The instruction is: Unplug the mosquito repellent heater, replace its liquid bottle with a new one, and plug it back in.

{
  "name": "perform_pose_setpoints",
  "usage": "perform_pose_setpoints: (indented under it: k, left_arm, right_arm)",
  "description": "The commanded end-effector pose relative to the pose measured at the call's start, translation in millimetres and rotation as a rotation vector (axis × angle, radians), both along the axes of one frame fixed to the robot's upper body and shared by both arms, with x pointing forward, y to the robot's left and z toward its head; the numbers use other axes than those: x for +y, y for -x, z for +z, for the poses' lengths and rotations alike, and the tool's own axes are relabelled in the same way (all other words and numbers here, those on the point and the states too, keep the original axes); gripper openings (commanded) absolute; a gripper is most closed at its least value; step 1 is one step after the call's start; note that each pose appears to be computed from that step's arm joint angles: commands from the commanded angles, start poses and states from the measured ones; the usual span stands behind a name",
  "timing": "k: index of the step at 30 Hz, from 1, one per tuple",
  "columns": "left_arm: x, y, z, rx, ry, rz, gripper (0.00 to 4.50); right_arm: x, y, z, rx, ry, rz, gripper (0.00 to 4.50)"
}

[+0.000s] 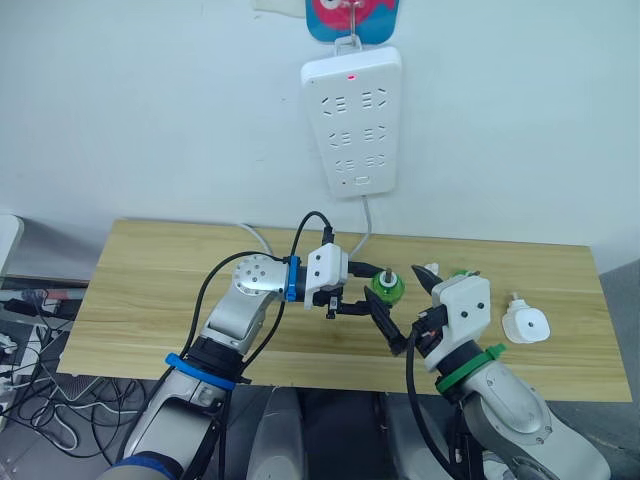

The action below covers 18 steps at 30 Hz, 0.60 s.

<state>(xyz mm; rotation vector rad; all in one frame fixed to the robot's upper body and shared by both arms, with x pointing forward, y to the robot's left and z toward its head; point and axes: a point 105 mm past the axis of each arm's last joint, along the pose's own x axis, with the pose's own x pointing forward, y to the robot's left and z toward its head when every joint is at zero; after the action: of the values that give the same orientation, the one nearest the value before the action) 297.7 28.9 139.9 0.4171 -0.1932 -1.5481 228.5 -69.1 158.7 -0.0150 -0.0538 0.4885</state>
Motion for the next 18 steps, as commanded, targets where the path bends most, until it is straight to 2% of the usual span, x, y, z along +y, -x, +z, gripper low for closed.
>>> perform_pose_setpoints:
  k: [1,5,8,14,18]
  left_arm:
    - [-2.0,6.4,8.4,-0.036,0.022,-0.013,2.17]
    - [-1.4,10.2,6.5,-0.034,0.017,-0.017,2.17]
    - [-1.8,12.2,5.9,-0.033,0.016,-0.021,2.17]
    - [-2.2,17.2,4.1,-0.034,0.010,-0.034,2.17]
    - [-0.8,14.7,7.4,-0.035,0.036,-0.002,2.17]
  right_arm:
    - [1.0,4.4,6.3,-0.031,-0.023,0.016,3.31]
    - [3.2,4.6,7.4,-0.044,-0.017,0.032,1.76]
    - [8.2,5.2,6.6,-0.047,-0.012,0.060,0.90]
    - [12.8,6.4,8.2,-0.062,-0.010,0.089,0.85]
    - [3.7,4.1,11.9,-0.059,-0.035,0.046,0.85]
